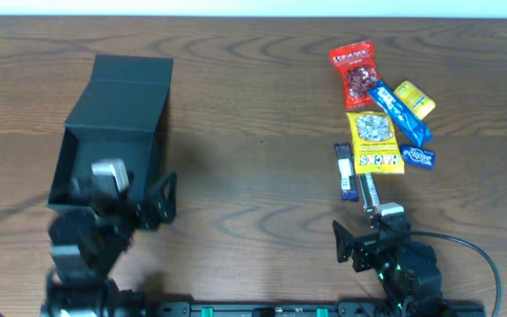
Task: Pack container
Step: 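Push the box lid up and over with the left gripper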
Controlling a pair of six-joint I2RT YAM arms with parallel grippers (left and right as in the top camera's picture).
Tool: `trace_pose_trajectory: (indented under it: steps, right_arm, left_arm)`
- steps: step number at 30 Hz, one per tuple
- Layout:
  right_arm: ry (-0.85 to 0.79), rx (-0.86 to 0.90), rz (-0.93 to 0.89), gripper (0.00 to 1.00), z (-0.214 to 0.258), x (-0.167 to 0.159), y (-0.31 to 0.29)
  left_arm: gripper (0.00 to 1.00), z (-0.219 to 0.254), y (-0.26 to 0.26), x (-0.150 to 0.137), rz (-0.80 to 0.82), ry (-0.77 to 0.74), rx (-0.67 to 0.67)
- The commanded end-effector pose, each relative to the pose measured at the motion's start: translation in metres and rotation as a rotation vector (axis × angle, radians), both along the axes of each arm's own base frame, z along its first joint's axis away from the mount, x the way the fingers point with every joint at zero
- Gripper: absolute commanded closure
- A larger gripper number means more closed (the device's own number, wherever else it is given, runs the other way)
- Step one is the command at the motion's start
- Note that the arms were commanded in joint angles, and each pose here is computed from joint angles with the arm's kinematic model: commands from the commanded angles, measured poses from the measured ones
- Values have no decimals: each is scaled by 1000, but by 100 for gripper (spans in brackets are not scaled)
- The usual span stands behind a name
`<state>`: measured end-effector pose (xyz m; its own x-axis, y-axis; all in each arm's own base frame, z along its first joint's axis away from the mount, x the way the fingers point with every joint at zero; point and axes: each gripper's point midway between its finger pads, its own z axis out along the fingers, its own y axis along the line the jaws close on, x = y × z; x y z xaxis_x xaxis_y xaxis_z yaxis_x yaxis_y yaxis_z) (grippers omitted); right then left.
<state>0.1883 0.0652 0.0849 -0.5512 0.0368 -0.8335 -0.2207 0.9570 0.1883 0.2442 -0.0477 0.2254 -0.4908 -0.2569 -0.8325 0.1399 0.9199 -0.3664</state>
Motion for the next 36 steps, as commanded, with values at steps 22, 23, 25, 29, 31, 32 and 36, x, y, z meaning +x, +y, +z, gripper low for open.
trace_pose_trajectory:
  steps: [22, 23, 25, 29, 31, 32, 36]
  right_arm:
    - [3, 9, -8, 1, -1, 0, -1]
    - [3, 8, -8, 1, -1, 0, -1]
    - [3, 9, -8, 1, -1, 0, -1]
    - [3, 9, -8, 1, -1, 0, -1]
    - [3, 9, -8, 1, -1, 0, -1]
    - [3, 9, -8, 1, -1, 0, -1]
    - [3, 9, -8, 1, -1, 0, -1]
  left_arm:
    - [4, -96, 41, 86, -81, 734, 341]
    - [3, -103, 42, 86, -83, 755, 343]
    - [8, -117, 44, 86, -85, 803, 351]
    - [23, -145, 45, 85, -99, 889, 353]
    - [31, -159, 47, 85, -100, 930, 364]
    - [34, -164, 49, 84, -98, 944, 371]
    - [52, -186, 53, 83, -94, 1002, 414]
